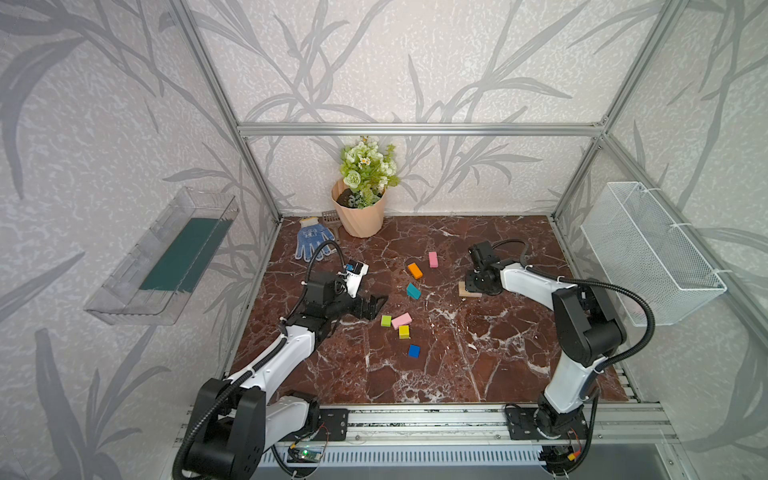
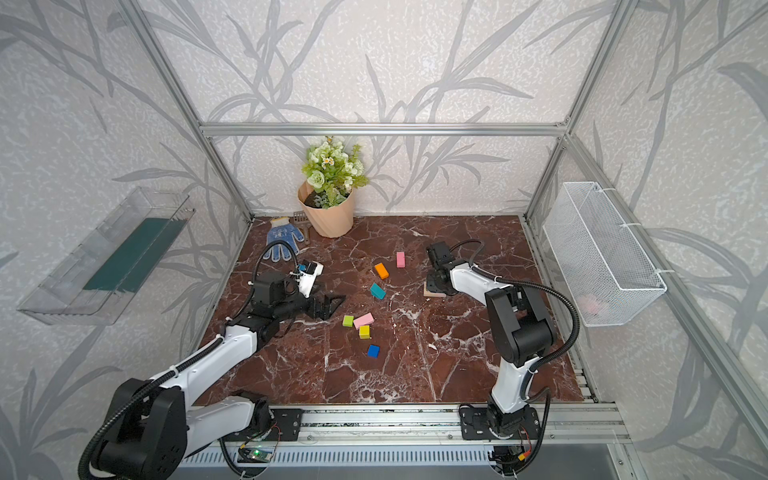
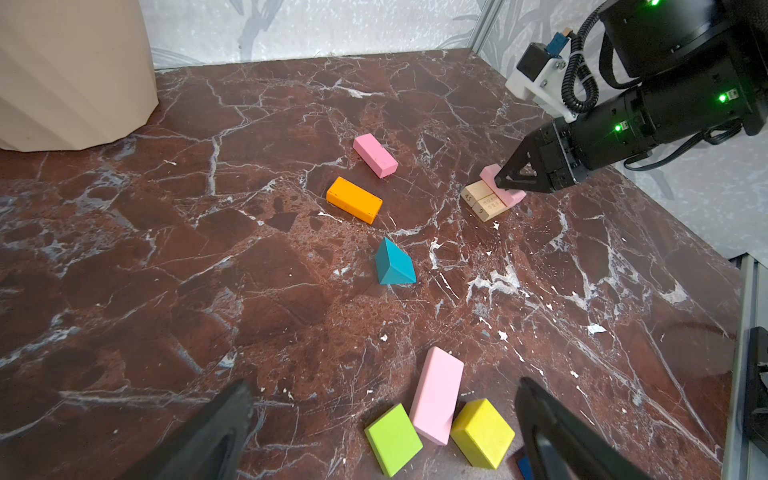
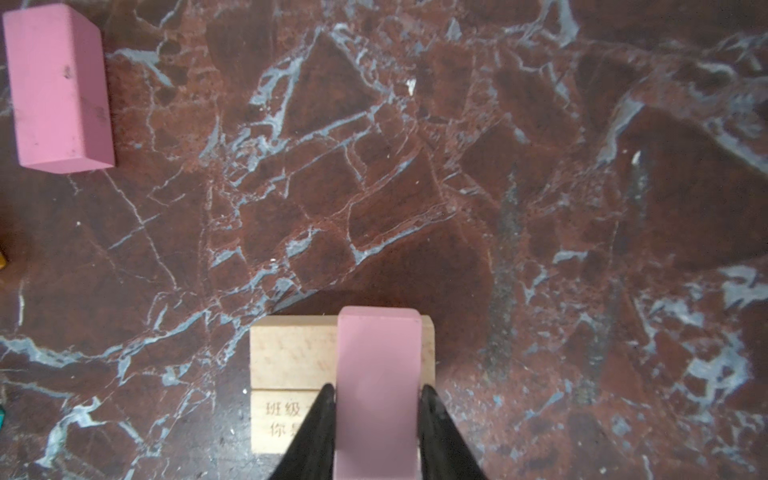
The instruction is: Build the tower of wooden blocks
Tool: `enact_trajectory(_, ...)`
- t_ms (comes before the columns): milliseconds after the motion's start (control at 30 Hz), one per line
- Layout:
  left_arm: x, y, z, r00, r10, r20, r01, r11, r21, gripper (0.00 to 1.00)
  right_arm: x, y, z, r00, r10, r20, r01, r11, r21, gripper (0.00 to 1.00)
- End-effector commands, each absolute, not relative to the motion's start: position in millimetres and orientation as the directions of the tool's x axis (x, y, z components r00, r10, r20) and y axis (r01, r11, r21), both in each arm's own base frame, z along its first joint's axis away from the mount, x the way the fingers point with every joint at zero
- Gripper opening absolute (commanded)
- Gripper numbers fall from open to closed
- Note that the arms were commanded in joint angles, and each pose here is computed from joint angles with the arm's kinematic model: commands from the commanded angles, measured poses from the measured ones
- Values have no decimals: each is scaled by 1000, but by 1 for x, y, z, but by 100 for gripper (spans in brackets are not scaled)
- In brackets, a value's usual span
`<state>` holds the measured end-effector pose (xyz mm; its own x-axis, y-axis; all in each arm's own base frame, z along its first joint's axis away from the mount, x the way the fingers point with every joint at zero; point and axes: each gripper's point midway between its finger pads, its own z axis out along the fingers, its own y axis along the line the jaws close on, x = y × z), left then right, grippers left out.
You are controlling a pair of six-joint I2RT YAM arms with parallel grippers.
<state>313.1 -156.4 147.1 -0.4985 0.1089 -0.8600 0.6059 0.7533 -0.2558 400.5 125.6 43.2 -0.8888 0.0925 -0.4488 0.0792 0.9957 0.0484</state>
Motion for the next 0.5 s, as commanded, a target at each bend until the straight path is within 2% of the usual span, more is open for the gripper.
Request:
enact_trajectory(0, 311, -156, 151, -468, 121, -876, 620, 751, -227, 99, 402, 128, 42, -894, 96, -437, 84, 995, 46, 32)
enact_trajectory(467, 311, -156, 151, -468, 121, -876, 620, 751, -227, 99, 396, 128, 48, -891, 96, -444, 78, 995, 59, 32)
